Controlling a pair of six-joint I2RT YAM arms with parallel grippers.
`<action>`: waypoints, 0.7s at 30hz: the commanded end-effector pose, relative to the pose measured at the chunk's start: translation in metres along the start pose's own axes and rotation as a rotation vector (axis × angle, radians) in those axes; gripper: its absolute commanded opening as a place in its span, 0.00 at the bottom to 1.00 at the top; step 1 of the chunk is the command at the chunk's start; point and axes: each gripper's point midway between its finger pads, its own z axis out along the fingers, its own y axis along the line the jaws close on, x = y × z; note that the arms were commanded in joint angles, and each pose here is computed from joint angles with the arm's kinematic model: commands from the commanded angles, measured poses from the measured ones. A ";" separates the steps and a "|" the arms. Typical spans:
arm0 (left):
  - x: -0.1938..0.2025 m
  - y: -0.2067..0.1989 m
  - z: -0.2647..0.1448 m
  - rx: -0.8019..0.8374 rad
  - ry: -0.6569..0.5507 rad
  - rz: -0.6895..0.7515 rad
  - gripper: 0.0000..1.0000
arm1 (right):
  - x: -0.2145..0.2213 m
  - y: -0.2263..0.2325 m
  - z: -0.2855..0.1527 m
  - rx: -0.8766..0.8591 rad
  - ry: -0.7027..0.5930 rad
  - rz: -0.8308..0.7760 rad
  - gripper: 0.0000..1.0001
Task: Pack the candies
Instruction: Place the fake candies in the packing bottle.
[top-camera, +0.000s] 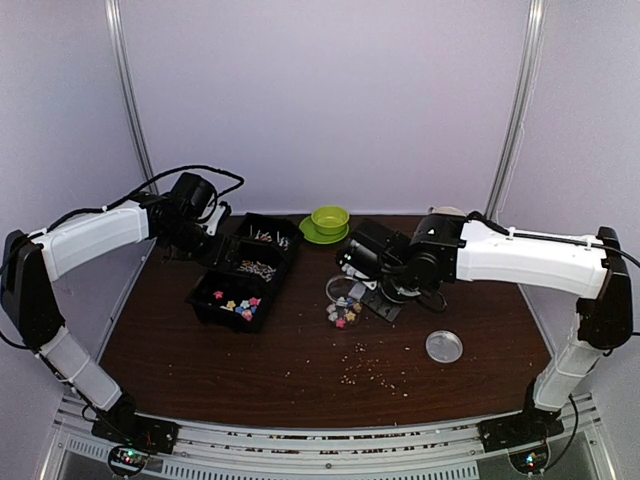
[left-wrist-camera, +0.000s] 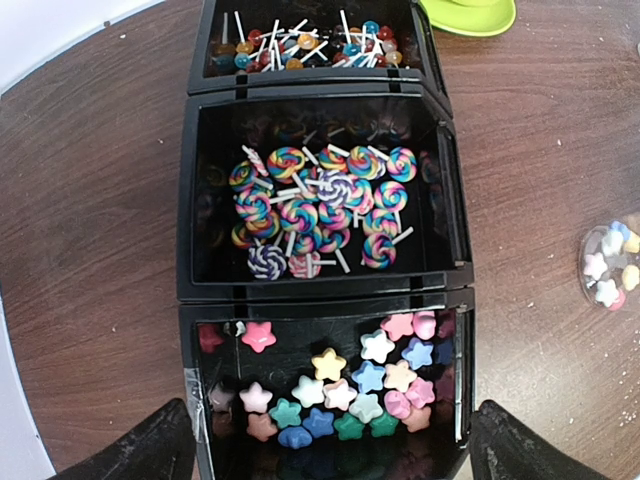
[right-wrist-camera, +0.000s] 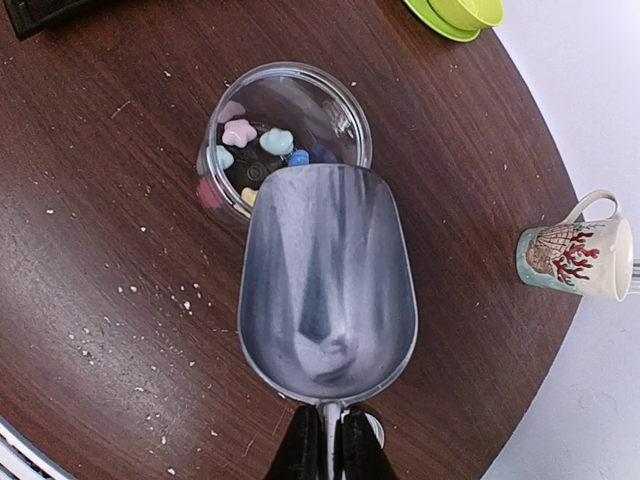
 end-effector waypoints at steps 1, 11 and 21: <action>-0.012 0.005 -0.008 -0.004 -0.061 -0.019 0.98 | -0.006 -0.006 -0.002 0.018 0.014 -0.015 0.00; -0.013 0.006 -0.008 -0.009 -0.062 -0.022 0.98 | -0.019 -0.009 0.000 0.051 0.024 -0.025 0.00; -0.012 0.008 -0.007 -0.019 -0.058 -0.023 0.98 | -0.021 -0.008 0.017 0.085 0.072 -0.055 0.00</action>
